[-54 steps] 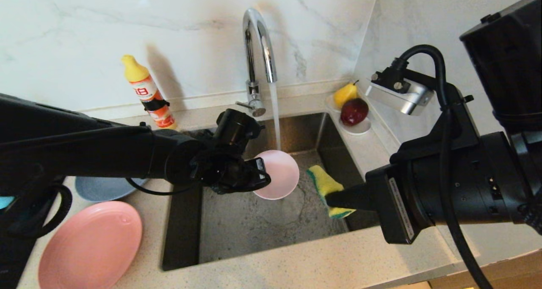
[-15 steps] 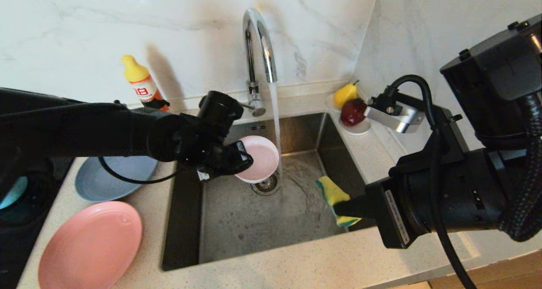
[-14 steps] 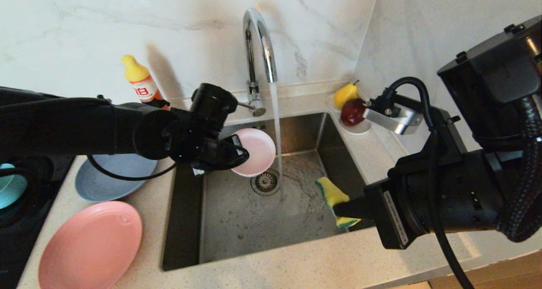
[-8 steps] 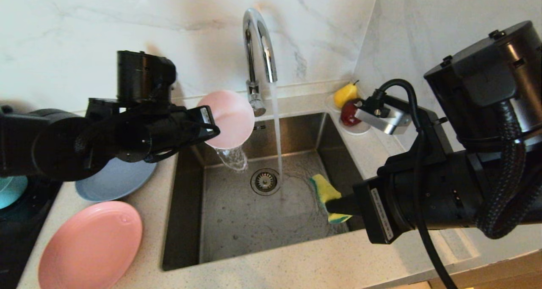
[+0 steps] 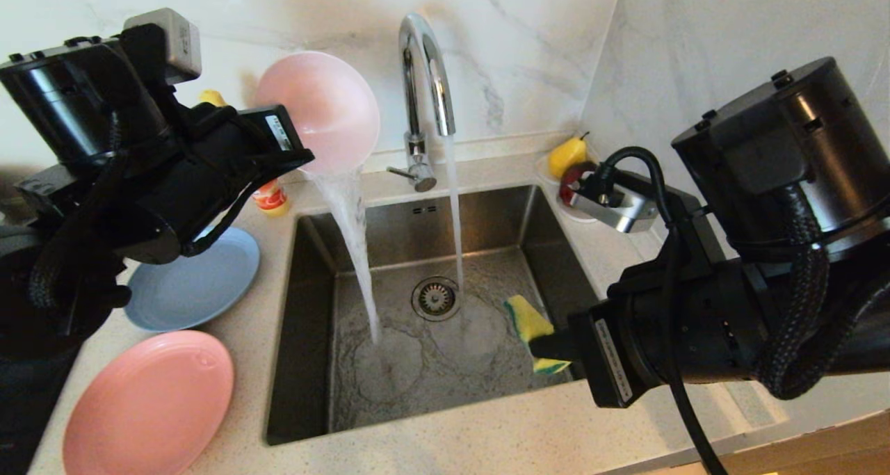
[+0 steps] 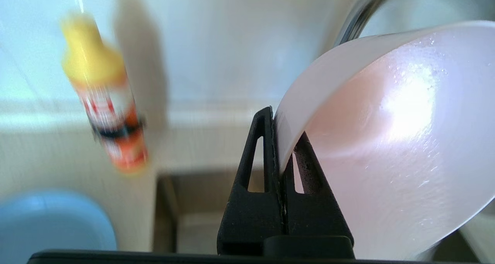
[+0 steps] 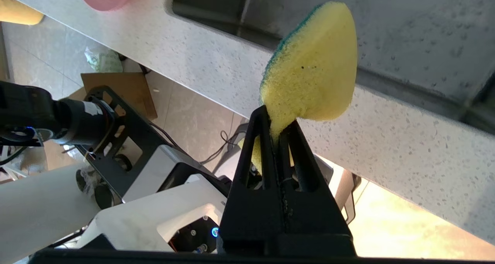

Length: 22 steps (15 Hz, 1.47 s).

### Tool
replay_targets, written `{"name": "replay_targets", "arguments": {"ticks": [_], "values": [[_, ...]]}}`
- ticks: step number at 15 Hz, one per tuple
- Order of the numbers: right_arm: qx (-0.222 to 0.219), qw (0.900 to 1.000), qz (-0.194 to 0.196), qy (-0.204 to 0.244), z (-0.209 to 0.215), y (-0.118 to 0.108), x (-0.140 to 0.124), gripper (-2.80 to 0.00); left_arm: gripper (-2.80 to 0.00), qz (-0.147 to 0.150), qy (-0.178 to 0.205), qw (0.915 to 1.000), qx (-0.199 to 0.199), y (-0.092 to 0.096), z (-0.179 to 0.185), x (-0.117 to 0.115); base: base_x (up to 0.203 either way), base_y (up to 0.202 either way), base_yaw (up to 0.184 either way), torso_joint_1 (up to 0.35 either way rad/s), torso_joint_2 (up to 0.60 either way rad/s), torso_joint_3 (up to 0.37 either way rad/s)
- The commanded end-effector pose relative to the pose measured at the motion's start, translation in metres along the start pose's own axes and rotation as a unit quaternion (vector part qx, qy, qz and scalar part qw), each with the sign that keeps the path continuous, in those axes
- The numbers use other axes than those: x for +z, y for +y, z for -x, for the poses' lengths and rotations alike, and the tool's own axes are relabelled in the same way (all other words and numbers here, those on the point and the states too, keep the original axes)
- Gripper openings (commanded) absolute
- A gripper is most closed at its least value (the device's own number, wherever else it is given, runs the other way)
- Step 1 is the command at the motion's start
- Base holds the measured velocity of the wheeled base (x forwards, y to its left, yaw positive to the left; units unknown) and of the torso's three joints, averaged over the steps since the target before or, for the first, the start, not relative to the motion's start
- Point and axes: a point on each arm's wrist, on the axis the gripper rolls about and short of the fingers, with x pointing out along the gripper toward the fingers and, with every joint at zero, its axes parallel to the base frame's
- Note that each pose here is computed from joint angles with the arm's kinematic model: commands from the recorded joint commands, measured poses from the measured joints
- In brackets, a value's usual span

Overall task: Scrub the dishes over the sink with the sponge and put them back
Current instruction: Rinse the bowl

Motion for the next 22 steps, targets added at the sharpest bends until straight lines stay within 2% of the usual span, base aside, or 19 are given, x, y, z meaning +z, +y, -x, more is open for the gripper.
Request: {"name": "replay_targets", "arguments": {"ticks": [1, 3, 5, 6, 11, 14, 16, 17, 19, 20, 21, 22], "values": [[-0.007, 1.0, -0.004, 0.008, -0.005, -0.004, -0.002, -2.8, -2.8, -0.006, -0.037, 0.9993, -0.001, 0.003, 0.009, 0.01, 0.0, 0.0, 0.0, 0.0, 0.0, 0.0], [-0.007, 1.0, -0.004, 0.008, -0.004, -0.004, -0.002, -2.8, -2.8, -0.009, -0.047, 0.9988, -0.002, 0.003, 0.011, 0.012, 0.0, 0.0, 0.0, 0.0, 0.0, 0.0], [-0.007, 1.0, -0.004, 0.007, -0.004, -0.004, -0.002, -2.8, -2.8, 0.0, -0.127, 0.9919, -0.007, 0.005, 0.019, 0.027, 0.0, 0.0, 0.0, 0.0, 0.0, 0.0], [-0.008, 1.0, -0.004, 0.007, -0.004, -0.004, -0.001, -2.8, -2.8, 0.0, -0.145, 0.9894, -0.01, 0.006, 0.023, 0.031, 0.0, 0.0, 0.0, 0.0, 0.0, 0.0], [-0.007, 1.0, -0.004, 0.005, -0.003, -0.004, -0.001, -2.8, -2.8, 0.005, -0.166, 0.986, -0.019, 0.01, 0.037, 0.041, 0.0, 0.0, 0.0, 0.0, 0.0, 0.0], [-0.007, 1.0, -0.004, 0.002, -0.003, -0.003, 0.0, -2.8, -2.8, 0.001, -0.154, 0.9879, -0.018, 0.01, 0.036, 0.039, 0.0, 0.0, 0.0, 0.0, 0.0, 0.0], [-0.007, 1.0, -0.003, 0.0, -0.001, -0.003, 0.001, -2.8, -2.8, -0.021, -0.083, 0.9963, -0.007, 0.013, 0.033, 0.025, 0.0, 0.0, 0.0, 0.0, 0.0, 0.0], [-0.006, 1.0, -0.003, -0.001, -0.001, -0.003, 0.001, -2.8, -2.8, -0.034, -0.036, 0.9988, 0.0, 0.017, 0.033, 0.017, 0.0, 0.0, 0.0, 0.0, 0.0, 0.0], [-0.008, 1.0, -0.004, 0.0, 0.0, -0.004, -0.001, -2.8, -2.8, -0.051, 0.071, 0.9961, 0.012, 0.024, 0.038, 0.004, 0.0, 0.0, 0.0, 0.0, 0.0, 0.0], [-0.009, 1.0, -0.004, 0.001, 0.001, -0.004, -0.002, -2.8, -2.8, -0.063, 0.14, 0.988, 0.019, 0.029, 0.041, -0.002, 0.0, 0.0, 0.0, 0.0, 0.0, 0.0], [-0.01, 1.0, -0.004, 0.002, 0.001, -0.005, -0.002, -2.8, -2.8, -0.072, 0.209, 0.9749, 0.029, 0.033, 0.044, -0.005, 0.0, 0.0, 0.0, 0.0, 0.0, 0.0], [-0.013, 1.0, -0.006, 0.003, 0.0, -0.007, -0.003, -2.8, -2.8, -0.064, 0.265, 0.9611, 0.043, 0.037, 0.045, -0.001, 0.0, 0.0, 0.0, 0.0, 0.0, 0.0]]}}
